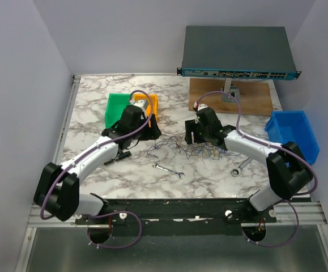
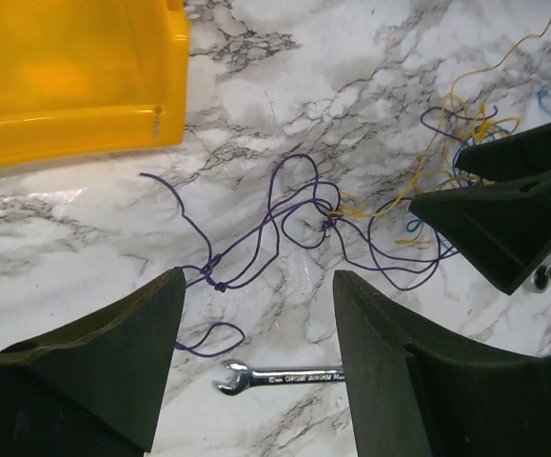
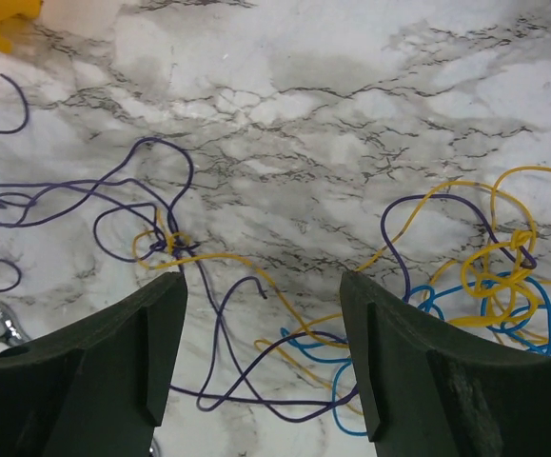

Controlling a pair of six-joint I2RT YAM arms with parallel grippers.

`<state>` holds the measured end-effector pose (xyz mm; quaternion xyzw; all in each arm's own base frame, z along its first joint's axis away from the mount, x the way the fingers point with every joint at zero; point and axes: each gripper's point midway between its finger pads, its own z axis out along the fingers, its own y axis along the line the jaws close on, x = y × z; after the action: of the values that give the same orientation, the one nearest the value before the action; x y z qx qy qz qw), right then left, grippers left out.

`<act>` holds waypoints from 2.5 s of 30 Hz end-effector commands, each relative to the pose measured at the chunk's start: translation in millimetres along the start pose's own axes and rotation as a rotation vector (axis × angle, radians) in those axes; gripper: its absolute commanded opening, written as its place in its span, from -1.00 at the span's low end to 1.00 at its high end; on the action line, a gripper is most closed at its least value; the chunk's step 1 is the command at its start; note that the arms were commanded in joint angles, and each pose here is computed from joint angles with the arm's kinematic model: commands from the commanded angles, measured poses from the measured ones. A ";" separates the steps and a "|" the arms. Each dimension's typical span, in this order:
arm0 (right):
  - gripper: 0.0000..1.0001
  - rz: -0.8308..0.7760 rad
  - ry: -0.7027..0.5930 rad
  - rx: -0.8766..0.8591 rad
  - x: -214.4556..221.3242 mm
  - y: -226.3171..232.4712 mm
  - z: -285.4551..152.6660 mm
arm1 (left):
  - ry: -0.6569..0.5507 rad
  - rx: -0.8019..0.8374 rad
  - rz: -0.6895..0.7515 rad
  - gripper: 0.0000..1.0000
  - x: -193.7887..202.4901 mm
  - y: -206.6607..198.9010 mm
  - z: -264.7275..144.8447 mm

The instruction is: Untangle the cables

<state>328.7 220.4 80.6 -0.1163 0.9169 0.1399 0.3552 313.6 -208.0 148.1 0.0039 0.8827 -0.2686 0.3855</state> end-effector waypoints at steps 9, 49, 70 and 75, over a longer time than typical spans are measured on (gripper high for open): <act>-0.71 -0.039 0.031 0.118 9.8 -20.2 18.4 | 0.240 -0.089 0.264 0.25 41.8 -9.5 46.8; -0.99 0.750 -0.354 0.548 13.8 -187.1 -82.4 | -0.056 -0.104 -0.059 -1.00 -19.2 41.0 23.9; 0.56 0.287 -0.282 -0.008 -41.7 -67.1 -85.4 | -0.266 0.083 -0.098 -1.00 -52.2 21.0 -35.5; 0.53 0.147 -0.168 -0.055 -26.7 -7.1 -61.8 | -0.278 0.090 -0.093 -1.00 -54.1 17.6 -40.8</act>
<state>328.2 156.5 159.0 0.0327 0.8661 0.2098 0.4526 330.1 -156.2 176.6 -0.0769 0.8269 -0.3023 0.4679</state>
